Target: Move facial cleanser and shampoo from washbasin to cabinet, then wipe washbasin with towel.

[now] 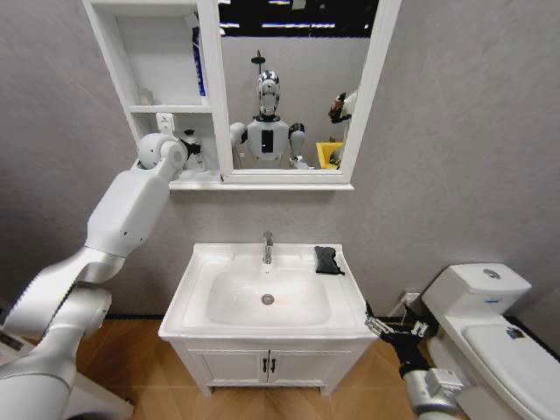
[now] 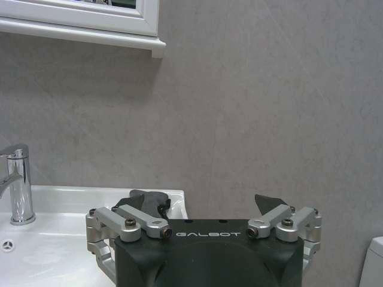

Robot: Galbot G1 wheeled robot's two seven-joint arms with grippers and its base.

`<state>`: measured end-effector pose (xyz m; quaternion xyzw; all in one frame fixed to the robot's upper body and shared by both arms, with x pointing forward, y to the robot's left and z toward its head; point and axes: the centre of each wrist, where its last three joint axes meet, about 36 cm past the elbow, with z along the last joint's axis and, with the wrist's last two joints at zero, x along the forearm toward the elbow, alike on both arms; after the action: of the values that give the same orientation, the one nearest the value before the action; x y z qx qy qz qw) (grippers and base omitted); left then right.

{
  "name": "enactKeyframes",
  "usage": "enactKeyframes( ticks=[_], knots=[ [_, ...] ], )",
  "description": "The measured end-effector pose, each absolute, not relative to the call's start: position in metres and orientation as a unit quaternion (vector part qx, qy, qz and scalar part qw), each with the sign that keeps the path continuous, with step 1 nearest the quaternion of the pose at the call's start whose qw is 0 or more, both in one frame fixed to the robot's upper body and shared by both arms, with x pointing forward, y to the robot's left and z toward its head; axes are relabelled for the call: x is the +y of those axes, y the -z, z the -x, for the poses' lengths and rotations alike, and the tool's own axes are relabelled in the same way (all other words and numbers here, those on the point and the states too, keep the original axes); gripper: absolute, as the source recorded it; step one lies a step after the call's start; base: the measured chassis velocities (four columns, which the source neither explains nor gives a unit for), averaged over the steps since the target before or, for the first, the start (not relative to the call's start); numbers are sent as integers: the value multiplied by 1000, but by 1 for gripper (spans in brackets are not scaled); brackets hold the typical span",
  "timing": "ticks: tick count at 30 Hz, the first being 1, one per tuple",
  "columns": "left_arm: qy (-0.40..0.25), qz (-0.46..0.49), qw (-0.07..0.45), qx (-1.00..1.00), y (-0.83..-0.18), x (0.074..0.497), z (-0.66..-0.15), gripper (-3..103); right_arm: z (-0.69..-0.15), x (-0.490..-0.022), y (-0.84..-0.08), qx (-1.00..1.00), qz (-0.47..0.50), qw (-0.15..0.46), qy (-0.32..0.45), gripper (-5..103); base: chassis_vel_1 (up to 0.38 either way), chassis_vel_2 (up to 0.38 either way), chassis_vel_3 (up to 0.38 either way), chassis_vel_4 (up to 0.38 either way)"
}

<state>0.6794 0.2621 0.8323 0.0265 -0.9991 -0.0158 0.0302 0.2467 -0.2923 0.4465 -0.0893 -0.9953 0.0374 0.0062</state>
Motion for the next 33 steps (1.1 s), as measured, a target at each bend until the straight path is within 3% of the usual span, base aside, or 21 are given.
enactKeyframes(
  ticks=[5, 7, 9, 12, 24, 27, 32, 33],
  knots=[
    [11, -31, 18, -999, -838, 268, -675, 80, -245, -292, -445, -995, 90, 7, -37, 100, 0, 0, 0, 0],
    [11, -30, 15, -999, -839, 269, -672, 80, -245, -292, -445, -995, 90, 7, -37, 100, 0, 0, 0, 0],
    [14, -27, -2, -1000, -843, 273, -658, 95, -246, -292, -445, -995, 89, 6, -37, 100, 0, 0, 0, 0],
    [13, -21, -25, -999, -848, 271, -635, 100, -247, -291, -445, -995, 88, 4, -36, 100, 0, 0, 0, 0],
    [18, -21, -69, -997, -820, 293, -505, 100, -251, -288, -445, -995, 88, 3, -36, 100, 0, 0, 0, 0],
    [32, -24, -70, -997, -787, 303, -458, 100, -253, -285, -445, -996, 84, 5, -34, 100, 0, 0, 0, 0],
    [28, -27, -58, -998, -746, 308, -426, 100, -253, -283, -447, -996, 82, 4, -35, 100, 0, 0, 0, 0],
    [24, -21, -48, -998, -715, 309, -406, 100, -253, -283, -449, -996, 80, 2, -36, 100, 0, 0, 0, 0]
  ],
)
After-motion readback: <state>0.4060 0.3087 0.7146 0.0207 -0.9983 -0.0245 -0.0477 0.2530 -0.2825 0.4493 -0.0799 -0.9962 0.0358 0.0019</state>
